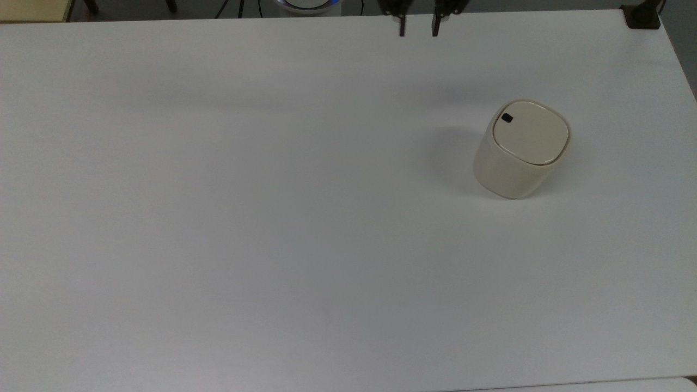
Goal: Open the trash bin
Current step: 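Move the gripper over the cream bin and lower it to the lid edge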
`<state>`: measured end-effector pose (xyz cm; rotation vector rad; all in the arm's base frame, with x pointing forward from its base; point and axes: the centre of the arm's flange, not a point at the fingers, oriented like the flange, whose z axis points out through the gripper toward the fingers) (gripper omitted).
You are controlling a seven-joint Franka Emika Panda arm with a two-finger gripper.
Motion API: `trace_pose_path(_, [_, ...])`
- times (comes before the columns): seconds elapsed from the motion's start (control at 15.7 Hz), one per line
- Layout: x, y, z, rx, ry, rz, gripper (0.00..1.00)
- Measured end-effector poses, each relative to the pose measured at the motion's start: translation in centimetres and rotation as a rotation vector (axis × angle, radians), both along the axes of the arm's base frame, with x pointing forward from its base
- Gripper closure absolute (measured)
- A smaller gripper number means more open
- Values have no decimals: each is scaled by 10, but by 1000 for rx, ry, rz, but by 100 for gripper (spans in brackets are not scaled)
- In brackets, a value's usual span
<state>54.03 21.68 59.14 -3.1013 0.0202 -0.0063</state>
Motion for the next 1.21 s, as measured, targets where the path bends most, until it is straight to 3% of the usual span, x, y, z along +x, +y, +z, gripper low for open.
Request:
trace_pose_path(0.19, [10, 31, -29, 12, 4, -87, 93])
trace_pose_path(0.26, [13, 39, -39, 12, 7, -102, 97])
trace_pose_path(0.51, [21, 75, -75, 26, 10, -146, 99])
trace_pose_path(0.77, [21, 102, -84, 48, -33, -198, 99])
trace_pose_path(1.21, [13, 147, -113, 12, -91, -246, 99])
